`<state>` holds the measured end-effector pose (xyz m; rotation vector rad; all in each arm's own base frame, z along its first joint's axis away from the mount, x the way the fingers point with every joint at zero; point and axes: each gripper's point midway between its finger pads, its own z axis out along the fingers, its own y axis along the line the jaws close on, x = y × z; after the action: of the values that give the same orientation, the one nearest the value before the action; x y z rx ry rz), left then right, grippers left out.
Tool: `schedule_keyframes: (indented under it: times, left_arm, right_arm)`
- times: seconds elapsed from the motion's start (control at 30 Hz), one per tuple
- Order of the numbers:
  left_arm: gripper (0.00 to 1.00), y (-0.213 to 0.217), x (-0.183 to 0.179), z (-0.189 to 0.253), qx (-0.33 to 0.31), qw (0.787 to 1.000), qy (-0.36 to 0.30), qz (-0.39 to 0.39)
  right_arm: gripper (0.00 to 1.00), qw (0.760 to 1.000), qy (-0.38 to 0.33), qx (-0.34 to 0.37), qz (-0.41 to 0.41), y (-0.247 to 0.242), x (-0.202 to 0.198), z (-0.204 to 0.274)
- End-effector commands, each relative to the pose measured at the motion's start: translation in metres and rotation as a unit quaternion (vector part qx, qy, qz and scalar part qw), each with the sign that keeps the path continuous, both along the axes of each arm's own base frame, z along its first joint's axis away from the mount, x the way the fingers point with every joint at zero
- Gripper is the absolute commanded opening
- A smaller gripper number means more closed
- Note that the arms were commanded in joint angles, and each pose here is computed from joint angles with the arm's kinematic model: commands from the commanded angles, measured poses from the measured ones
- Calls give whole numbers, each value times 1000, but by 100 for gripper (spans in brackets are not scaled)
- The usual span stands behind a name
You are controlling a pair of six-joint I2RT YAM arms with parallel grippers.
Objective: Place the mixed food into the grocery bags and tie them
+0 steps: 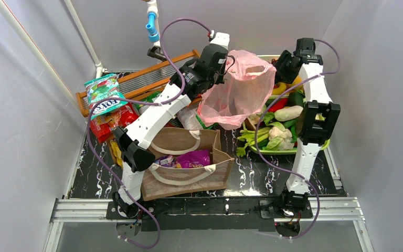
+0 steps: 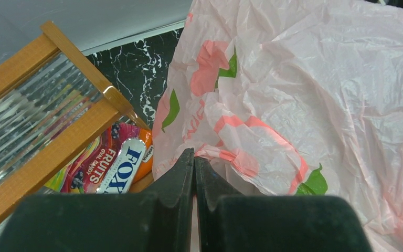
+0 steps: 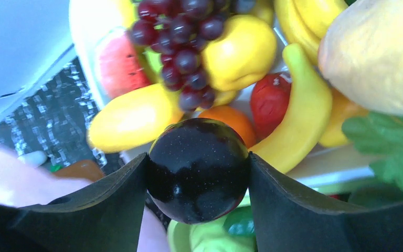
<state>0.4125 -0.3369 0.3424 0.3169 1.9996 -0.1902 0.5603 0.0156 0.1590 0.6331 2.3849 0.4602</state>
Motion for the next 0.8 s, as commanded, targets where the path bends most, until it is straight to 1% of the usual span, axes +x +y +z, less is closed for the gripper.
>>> schedule_keyframes:
  times: [0.0, 0.17, 0.27, 0.3, 0.43, 0.63, 0.67, 0.77]
  left_arm:
    - [0, 16, -10, 29, -28, 999, -17, 14]
    - [0, 13, -8, 22, -24, 1000, -9, 14]
    - [0, 11, -7, 23, -29, 999, -9, 15]
    - [0, 11, -7, 24, -32, 999, -10, 16]
    - [0, 8, -4, 28, -40, 999, -12, 14]
    - [0, 7, -6, 29, -42, 999, -8, 13]
    - [0, 7, -7, 28, -41, 999, -6, 13]
    - [0, 8, -8, 26, -40, 999, -2, 13]
  right_arm:
    - [43, 997, -69, 22, 7, 12, -26, 86]
    - [42, 995, -91, 36, 6, 19, -68, 109]
    - [42, 995, -94, 44, -6, 21, -94, 117]
    - [41, 993, -106, 50, -12, 22, -106, 126]
    - [39, 988, -128, 76, -35, 28, -139, 128]
    - [38, 984, -145, 87, -56, 30, -175, 147]
    - [36, 983, -152, 91, -56, 32, -181, 153]
    - [34, 978, -177, 94, -54, 38, -198, 170]
